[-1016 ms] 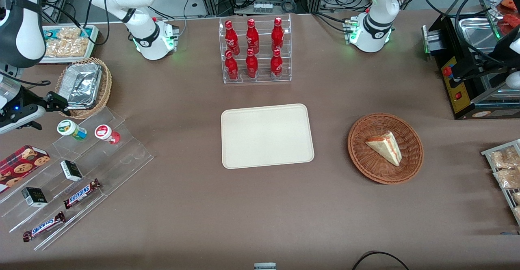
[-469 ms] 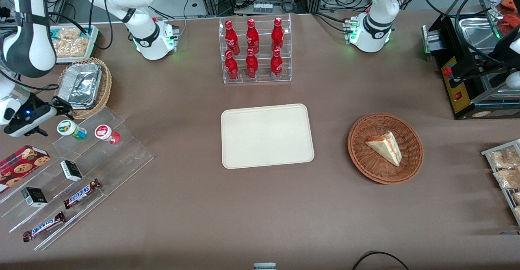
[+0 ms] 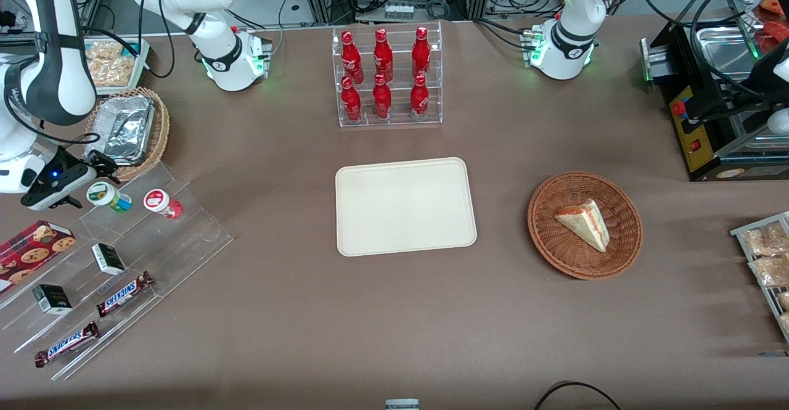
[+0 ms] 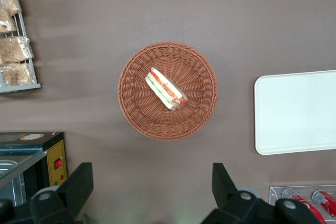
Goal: Place green gum on tray
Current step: 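Close the right gripper around the green gum cup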
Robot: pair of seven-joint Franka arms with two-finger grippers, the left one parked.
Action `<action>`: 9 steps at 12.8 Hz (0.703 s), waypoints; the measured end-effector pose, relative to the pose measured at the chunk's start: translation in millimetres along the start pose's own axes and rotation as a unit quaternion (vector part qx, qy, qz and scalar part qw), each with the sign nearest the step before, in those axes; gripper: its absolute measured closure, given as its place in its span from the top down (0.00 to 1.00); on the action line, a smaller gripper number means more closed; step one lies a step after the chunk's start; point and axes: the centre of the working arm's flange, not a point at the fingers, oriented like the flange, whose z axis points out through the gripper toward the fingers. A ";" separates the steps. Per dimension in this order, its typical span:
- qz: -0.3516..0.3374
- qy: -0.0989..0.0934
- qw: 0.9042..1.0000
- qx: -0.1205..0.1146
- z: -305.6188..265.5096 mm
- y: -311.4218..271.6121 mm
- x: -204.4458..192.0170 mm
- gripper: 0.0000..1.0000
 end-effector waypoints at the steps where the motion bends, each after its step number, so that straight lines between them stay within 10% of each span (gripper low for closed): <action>1: 0.002 -0.001 1.000 0.001 2.7 1.3 -1.9 1.00; 9: 0.000 -0.006 1.000 0.004 10.3 0.6 -1.1 0.98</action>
